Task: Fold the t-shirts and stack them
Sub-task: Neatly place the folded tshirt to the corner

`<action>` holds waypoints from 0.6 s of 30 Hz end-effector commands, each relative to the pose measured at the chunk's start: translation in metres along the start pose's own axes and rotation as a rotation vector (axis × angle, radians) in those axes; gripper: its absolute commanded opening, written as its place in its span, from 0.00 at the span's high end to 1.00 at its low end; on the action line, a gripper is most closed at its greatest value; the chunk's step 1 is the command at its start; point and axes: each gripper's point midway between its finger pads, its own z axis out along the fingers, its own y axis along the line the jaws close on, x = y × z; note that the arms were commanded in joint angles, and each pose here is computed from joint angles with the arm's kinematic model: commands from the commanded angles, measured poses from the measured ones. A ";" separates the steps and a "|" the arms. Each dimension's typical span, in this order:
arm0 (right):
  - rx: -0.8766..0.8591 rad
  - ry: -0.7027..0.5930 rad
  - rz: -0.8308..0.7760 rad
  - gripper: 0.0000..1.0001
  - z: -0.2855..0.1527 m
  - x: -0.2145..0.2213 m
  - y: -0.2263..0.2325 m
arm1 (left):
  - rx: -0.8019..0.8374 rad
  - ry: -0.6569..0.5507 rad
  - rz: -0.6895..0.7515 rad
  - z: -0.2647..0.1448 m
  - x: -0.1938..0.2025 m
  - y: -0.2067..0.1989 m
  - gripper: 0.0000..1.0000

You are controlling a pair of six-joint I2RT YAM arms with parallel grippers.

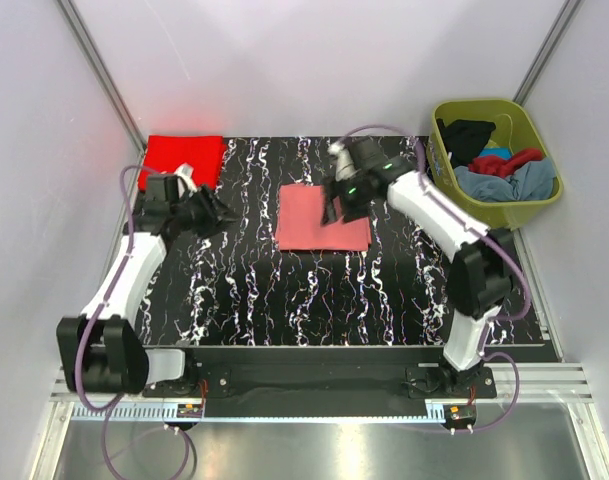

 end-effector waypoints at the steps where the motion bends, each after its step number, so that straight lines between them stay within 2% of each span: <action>1: 0.215 0.030 -0.286 0.32 -0.005 0.038 0.010 | -0.234 -0.010 -0.090 -0.031 0.022 0.047 0.52; 2: 0.214 0.062 -0.352 0.29 0.000 0.055 0.023 | -0.262 -0.024 -0.093 -0.036 0.024 0.052 0.52; 3: 0.284 0.047 -0.391 0.29 -0.001 0.055 0.018 | -0.310 -0.073 -0.084 -0.046 0.020 0.059 0.52; 8: 0.434 0.040 -0.631 0.27 0.014 0.064 0.025 | -0.374 -0.079 -0.070 -0.054 0.035 0.078 0.47; 11: 0.543 0.038 -0.893 0.24 0.028 0.070 0.033 | -0.412 -0.092 -0.121 -0.058 0.033 0.097 0.44; 15: 0.546 0.033 -1.095 0.24 0.056 0.080 0.049 | -0.410 -0.091 -0.195 -0.062 0.028 0.111 0.43; 16: 0.549 0.062 -1.192 0.24 0.065 0.089 0.048 | -0.413 -0.102 -0.220 -0.065 0.025 0.116 0.43; 18: 0.531 -0.019 -1.278 0.25 0.078 0.084 0.061 | -0.408 -0.094 -0.252 -0.065 0.024 0.120 0.43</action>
